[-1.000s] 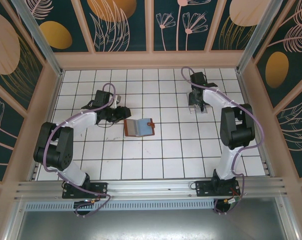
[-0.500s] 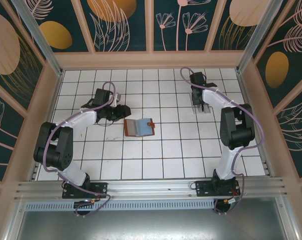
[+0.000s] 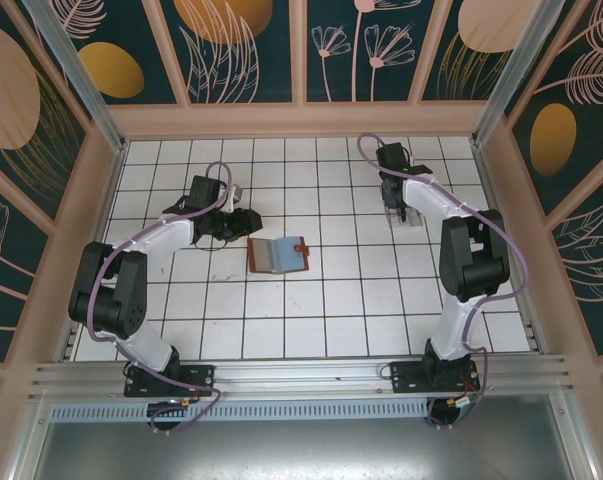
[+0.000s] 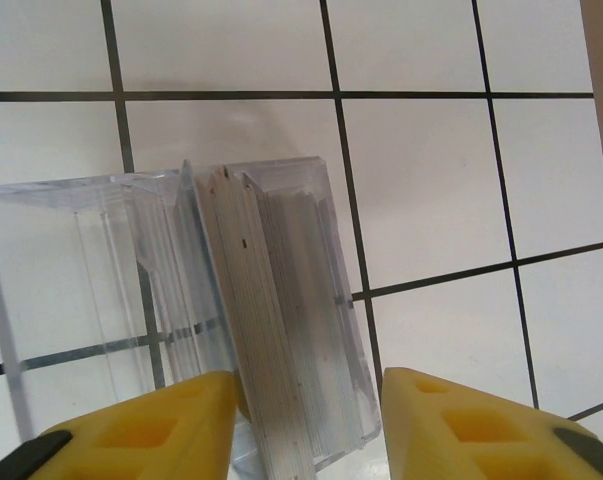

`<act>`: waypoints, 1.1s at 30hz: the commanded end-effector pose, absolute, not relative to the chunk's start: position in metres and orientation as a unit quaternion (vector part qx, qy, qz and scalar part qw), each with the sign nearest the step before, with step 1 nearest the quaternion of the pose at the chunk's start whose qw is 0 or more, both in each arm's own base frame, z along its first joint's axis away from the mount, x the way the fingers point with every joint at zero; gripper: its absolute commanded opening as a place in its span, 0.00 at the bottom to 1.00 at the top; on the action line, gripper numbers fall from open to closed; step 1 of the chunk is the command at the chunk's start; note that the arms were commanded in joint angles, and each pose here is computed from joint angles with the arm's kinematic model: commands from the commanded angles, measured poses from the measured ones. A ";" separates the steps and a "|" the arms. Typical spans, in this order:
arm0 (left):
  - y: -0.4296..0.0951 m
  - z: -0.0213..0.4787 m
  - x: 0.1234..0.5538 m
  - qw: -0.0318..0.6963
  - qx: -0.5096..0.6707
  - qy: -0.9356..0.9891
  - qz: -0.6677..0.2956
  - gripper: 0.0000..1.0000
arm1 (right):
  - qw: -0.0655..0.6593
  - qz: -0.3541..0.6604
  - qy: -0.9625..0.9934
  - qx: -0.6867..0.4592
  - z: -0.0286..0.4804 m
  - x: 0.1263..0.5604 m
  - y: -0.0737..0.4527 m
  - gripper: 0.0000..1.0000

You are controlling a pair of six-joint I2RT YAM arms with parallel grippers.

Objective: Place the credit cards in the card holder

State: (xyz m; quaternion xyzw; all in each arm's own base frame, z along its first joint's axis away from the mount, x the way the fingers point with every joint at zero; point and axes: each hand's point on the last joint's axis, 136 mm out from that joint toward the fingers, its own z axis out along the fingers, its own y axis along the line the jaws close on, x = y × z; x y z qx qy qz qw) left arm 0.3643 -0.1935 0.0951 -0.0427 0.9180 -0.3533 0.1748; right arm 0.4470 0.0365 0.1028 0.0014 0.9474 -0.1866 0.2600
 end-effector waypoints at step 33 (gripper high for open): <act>-0.194 0.049 0.333 0.079 -0.027 0.935 -0.344 0.21 | 0.203 0.445 0.856 -0.170 0.151 0.318 0.314 0.00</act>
